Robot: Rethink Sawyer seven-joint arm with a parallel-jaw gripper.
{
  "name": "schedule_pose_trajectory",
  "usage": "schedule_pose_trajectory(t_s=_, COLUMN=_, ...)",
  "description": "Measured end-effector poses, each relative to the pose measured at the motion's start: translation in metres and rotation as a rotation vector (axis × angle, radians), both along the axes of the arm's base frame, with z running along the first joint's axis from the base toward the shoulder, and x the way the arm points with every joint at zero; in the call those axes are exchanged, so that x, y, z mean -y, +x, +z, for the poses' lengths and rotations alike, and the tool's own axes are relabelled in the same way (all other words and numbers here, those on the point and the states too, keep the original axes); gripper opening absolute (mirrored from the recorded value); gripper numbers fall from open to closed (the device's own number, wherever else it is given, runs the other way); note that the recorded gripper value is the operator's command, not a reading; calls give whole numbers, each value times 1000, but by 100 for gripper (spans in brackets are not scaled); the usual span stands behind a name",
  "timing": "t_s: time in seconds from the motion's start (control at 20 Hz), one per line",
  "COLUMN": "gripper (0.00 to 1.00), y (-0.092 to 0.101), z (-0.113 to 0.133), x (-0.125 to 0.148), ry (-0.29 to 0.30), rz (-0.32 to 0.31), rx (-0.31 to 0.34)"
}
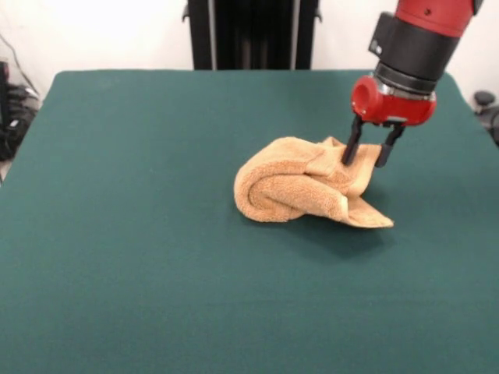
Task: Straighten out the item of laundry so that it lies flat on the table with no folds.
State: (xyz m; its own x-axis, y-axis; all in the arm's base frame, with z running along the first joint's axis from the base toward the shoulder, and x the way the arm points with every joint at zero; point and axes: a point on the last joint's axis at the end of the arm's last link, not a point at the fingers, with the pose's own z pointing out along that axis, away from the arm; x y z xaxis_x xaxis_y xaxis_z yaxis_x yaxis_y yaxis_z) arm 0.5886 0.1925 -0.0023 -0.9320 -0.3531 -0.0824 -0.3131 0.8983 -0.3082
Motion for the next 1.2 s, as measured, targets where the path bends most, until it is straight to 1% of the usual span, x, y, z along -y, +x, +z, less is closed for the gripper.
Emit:
schedule_pose_trajectory(t_s=0.15, gripper=100, y=-4, z=0, x=-1, ry=-23, rz=-4, rx=-45)
schedule_pose_trajectory(t_s=0.35, gripper=100, y=-4, z=0, x=-1, ry=-41, rz=-6, rx=-70)
schedule_pose_trajectory(t_s=0.7, gripper=100, y=2, z=1, x=-2, ry=-41, rz=-3, rx=-62)
schedule_pose_trajectory(t_s=1.2, gripper=100, y=3, z=1, x=0, ry=-41, rz=-6, rx=-62)
